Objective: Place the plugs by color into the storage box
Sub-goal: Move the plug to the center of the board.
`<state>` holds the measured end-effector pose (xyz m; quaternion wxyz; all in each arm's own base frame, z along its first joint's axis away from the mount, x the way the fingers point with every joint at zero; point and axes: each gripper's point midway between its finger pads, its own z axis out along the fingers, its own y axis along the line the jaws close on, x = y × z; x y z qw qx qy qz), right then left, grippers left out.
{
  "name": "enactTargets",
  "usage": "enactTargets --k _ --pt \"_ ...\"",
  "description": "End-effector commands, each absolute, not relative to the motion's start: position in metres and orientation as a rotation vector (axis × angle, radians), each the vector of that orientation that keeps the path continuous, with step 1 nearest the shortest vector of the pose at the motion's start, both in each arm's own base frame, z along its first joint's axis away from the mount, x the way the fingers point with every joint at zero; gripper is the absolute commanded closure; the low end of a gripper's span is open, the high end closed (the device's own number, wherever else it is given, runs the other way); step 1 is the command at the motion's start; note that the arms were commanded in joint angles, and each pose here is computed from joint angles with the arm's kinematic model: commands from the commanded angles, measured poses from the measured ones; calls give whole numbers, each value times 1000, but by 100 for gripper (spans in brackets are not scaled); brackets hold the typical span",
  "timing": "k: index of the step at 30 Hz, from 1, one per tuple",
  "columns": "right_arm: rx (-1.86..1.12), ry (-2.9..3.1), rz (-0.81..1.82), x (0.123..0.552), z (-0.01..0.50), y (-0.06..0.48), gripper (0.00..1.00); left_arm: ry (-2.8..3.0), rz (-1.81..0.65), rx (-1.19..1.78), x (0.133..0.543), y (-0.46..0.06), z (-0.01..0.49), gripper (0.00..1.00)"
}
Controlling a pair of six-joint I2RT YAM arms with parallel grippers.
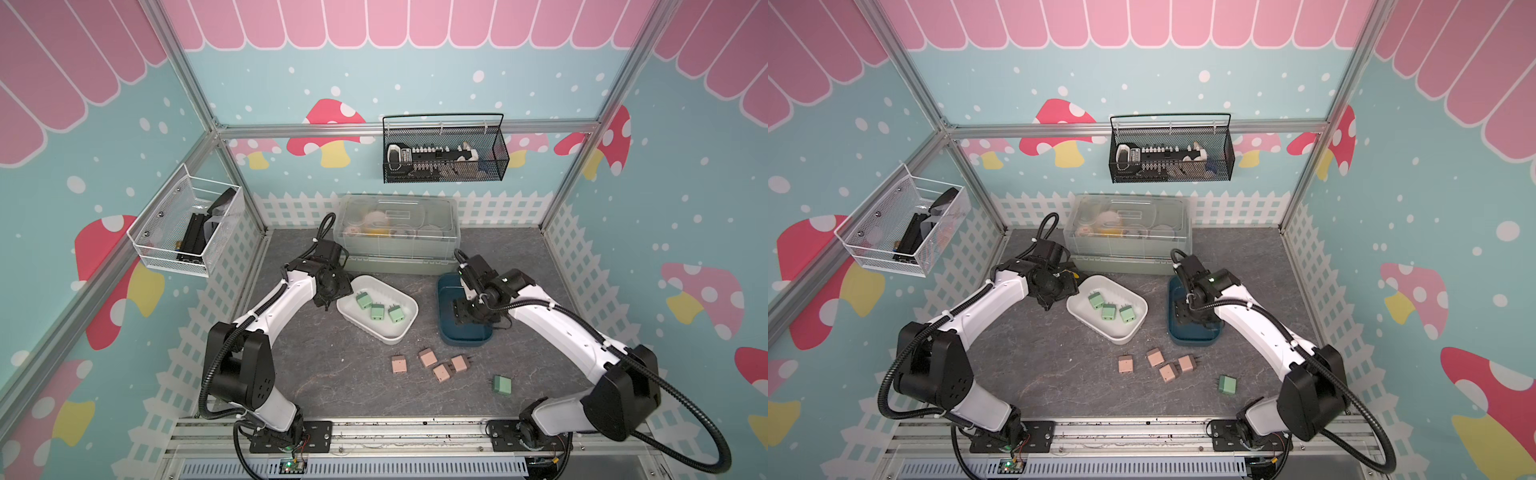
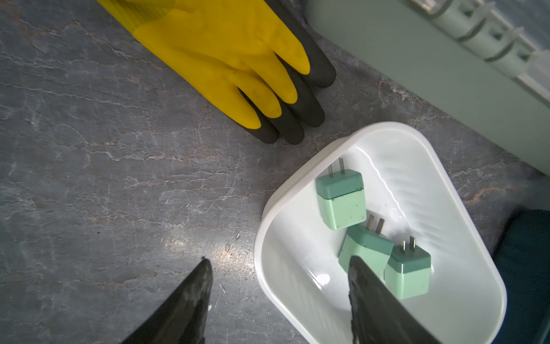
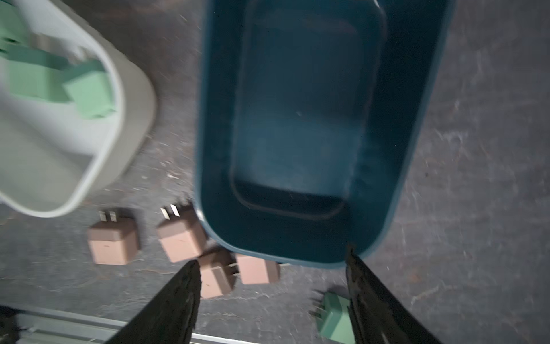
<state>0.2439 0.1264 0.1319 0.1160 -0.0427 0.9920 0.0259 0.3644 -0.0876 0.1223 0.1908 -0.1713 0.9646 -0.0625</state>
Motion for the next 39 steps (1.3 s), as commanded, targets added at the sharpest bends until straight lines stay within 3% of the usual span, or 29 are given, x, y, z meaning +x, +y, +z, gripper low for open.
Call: enactTargets --k 1,13,32,39 --pt "-39 2965 80 207 116 106 25 2693 -205 -473 374 -98 128 31" --pt "196 3120 74 122 60 71 21 2733 -195 -406 371 -116 126 31" --pt "360 3196 -167 127 23 53 22 2758 -162 -336 356 -127 134 31" --pt "443 3184 -184 130 23 44 34 2765 -167 -334 357 -132 131 31"
